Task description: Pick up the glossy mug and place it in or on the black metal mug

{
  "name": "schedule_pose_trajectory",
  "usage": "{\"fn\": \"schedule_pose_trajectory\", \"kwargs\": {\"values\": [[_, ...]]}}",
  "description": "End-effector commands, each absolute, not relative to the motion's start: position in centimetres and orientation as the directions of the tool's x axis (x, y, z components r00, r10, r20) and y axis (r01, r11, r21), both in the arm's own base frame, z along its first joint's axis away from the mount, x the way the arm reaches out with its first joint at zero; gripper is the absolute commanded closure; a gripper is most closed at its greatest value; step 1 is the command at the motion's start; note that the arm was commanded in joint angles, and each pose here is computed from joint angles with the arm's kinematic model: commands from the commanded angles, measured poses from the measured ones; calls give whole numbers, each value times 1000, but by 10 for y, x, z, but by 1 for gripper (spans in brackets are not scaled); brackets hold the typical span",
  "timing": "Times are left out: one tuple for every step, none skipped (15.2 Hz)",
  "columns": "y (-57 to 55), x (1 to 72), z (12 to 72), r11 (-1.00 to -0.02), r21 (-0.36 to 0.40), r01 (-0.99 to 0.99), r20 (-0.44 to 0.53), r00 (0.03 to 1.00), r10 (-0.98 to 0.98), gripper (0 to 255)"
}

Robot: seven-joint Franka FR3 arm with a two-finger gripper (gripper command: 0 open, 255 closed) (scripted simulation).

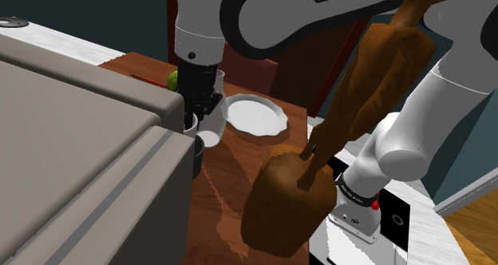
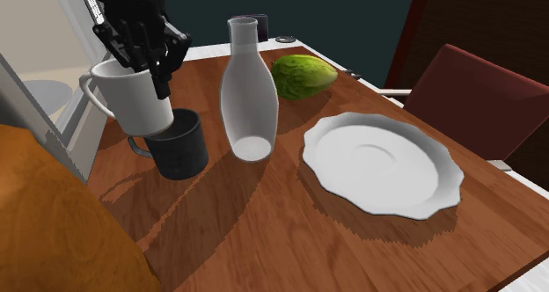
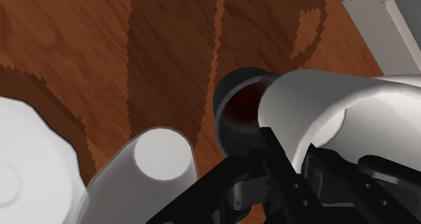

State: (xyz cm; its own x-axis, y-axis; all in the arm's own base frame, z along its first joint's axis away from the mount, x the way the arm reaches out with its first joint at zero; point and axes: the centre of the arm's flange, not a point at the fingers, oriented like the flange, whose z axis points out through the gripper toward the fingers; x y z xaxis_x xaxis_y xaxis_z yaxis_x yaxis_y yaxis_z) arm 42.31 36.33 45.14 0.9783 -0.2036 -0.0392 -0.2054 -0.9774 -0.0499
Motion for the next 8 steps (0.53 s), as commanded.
{"fn": "schedule_pose_trajectory", "kwargs": {"values": [[363,423,451,-977,-50,-205,-40,978,-204,255],[363,423,451,-977,-50,-205,-40,978,-204,0],[363,423,451,-977,-50,-205,-40,978,-204,0],[363,423,451,-977,-50,-205,-40,978,-204,0],[363,423,451,-977,-50,-205,-40,978,-204,0],[363,423,451,-977,-50,-205,-40,978,-204,0],[363,423,451,-977,-50,-205,-40,978,-204,0],[363,423,464,-977,-50,-205,-40,978,-204,0]]}}
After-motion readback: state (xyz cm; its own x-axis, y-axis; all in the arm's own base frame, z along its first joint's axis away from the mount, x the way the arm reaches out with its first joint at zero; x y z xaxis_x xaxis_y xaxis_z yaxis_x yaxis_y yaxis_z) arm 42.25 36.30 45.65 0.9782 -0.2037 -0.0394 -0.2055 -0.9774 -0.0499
